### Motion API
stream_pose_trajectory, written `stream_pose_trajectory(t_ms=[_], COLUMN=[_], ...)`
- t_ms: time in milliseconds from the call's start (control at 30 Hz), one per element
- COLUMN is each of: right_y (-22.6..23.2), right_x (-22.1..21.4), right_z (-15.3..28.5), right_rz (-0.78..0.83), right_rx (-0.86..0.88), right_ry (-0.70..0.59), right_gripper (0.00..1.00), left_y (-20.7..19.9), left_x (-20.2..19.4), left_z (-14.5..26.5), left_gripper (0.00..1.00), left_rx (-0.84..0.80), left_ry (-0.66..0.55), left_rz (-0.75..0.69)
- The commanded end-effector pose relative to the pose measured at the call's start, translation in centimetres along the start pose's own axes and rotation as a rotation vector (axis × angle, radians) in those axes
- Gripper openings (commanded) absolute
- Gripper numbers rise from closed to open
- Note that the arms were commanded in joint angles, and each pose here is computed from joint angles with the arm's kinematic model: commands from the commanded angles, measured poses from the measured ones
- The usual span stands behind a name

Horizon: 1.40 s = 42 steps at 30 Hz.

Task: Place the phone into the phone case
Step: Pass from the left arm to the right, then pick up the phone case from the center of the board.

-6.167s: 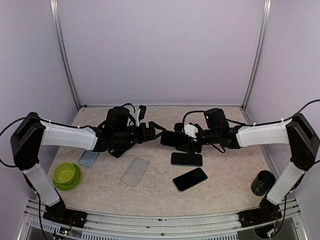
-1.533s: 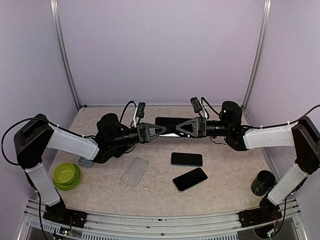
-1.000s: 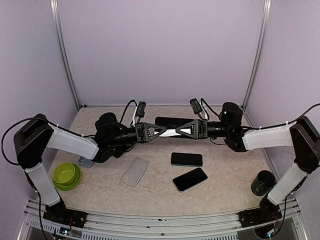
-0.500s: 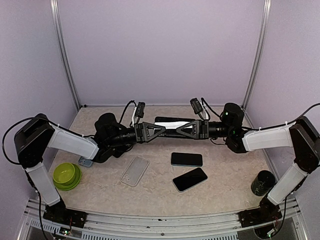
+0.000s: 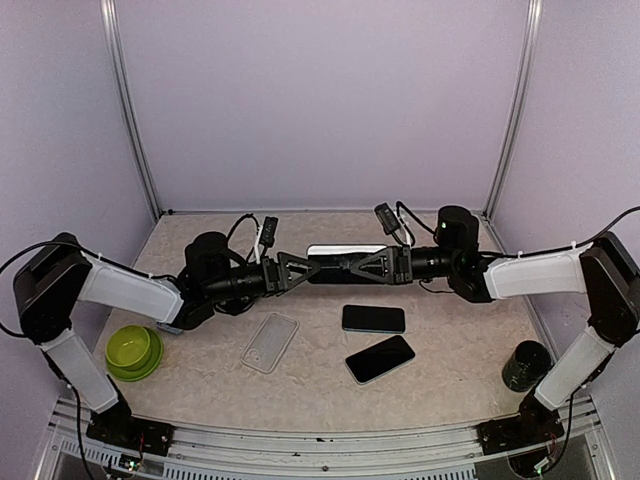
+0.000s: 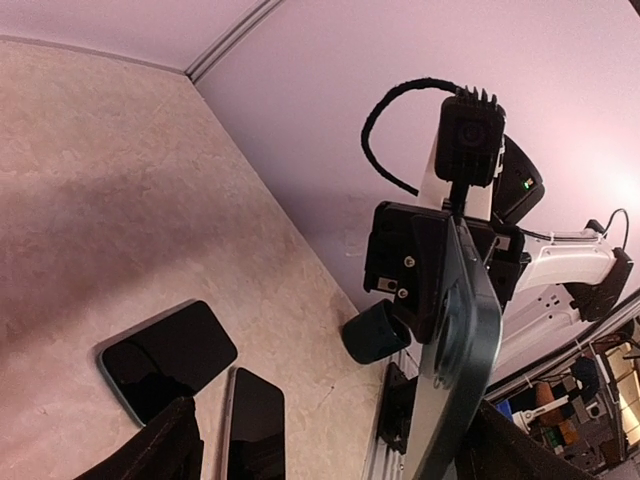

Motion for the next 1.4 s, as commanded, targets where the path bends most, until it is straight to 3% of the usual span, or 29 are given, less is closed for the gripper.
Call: stream_pose_trajectory(t_ms=[0,267,567,1033,1367], right_y=[0.9,-0.1,-0.4,0.0,0.8], right_x=[1.8,1.9,2.3,2.5,2.9], right_z=[-0.3,0.2,0.7,1.0,1.2], right_rz=[0.111,0.123,0.175,0.195,0.221], right_rx=[0.014,-0.079,-0.149,-0.164,-0.147], right_ry=[-0.007,0.017,0.039,0.046,0.041], right_gripper=[0.0,0.0,0.0,0.0,0.0], left_y=[1.7,3.9,6.7,10.0,11.8], left_x=[0.4,0.1,-1.4,-4.2,-5.3], left_z=[1.4,3.5,6.4,7.0,6.9], left_gripper=[0.85,0.99,0.98,0.81,0.56], left_rx=[0.176,0.482,0.785,0.987,1.043], left_ry=[-0.049,-0.071,-0.034,0.105,0.168], left_rz=[-0.023,-0.055,-0.111,-0.217,-0.251])
Point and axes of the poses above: each gripper's point midway between its finger pads, its own z axis back along the fingers, its own y axis along the line the jaws close on, x = y × z, the point moved 5 cm from there along z, back along the fingers, and after that the axes turned 9 degrees about z, right-handed, at the moved point
